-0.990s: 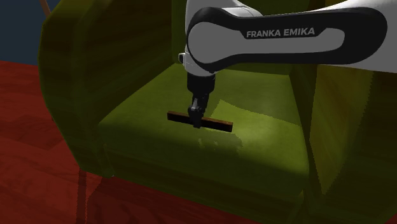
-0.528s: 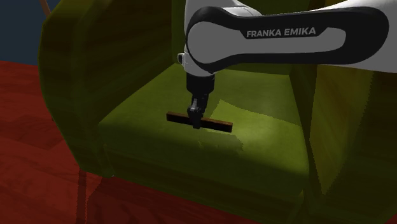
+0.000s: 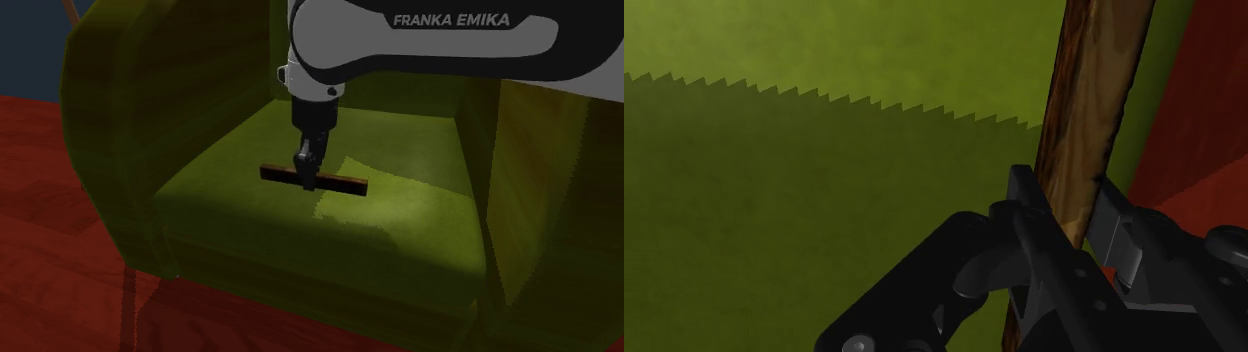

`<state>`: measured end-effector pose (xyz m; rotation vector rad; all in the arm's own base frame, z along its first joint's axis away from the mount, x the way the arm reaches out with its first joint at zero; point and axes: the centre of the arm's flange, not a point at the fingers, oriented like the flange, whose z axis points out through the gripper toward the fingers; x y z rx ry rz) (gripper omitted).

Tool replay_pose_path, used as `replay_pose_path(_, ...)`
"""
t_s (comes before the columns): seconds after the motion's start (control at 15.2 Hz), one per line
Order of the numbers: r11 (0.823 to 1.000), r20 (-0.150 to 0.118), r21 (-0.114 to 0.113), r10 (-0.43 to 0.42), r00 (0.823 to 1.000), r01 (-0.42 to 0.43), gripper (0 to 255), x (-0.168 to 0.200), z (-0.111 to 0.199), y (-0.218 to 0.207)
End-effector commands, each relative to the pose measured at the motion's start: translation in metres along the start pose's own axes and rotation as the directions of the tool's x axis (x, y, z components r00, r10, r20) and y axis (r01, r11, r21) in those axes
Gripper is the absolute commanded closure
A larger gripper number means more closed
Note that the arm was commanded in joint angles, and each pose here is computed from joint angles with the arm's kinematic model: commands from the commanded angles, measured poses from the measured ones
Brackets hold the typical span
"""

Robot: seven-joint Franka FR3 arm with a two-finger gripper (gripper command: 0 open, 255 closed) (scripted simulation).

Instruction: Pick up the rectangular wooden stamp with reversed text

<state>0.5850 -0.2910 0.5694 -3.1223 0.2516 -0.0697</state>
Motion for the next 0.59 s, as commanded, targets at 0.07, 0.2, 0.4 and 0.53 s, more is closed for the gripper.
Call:
replay_pose_path(0.07,1.0,0.0,0.0,0.0,1.0,0.0,255,0.002,-0.016,0.001)
replay_pose_path(0.2,1.0,0.0,0.0,0.0,1.0,0.0,255,0.002,-0.027,0.001)
replay_pose_path(0.4,1.0,0.0,0.0,0.0,1.0,0.0,255,0.003,-0.043,0.0)
replay_pose_path(0.53,1.0,0.0,0.0,0.0,1.0,0.0,255,0.003,-0.043,0.0)
